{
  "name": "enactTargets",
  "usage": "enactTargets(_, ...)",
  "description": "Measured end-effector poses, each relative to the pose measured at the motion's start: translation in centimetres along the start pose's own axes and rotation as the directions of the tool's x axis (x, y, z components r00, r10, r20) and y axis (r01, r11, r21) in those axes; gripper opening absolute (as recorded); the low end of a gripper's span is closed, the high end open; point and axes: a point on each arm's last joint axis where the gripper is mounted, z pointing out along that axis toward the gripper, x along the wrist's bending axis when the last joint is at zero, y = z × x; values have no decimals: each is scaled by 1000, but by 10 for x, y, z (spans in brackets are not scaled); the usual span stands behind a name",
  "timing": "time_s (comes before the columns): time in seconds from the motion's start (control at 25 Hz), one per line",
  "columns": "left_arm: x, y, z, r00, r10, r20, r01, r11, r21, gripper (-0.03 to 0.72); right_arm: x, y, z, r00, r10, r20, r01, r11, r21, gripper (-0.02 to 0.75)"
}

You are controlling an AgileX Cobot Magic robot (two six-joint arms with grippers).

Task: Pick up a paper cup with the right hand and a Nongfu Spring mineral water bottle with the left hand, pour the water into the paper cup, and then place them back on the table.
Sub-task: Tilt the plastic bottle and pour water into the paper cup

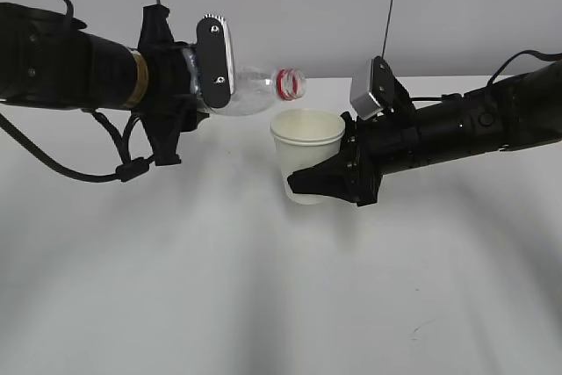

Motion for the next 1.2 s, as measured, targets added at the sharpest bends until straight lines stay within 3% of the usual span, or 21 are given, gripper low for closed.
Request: enactTargets(1.2, 2, 0, 0, 977, 211, -23, -211, 977, 11, 335, 6, -6, -1, 996, -58, -67, 62, 996, 64, 483)
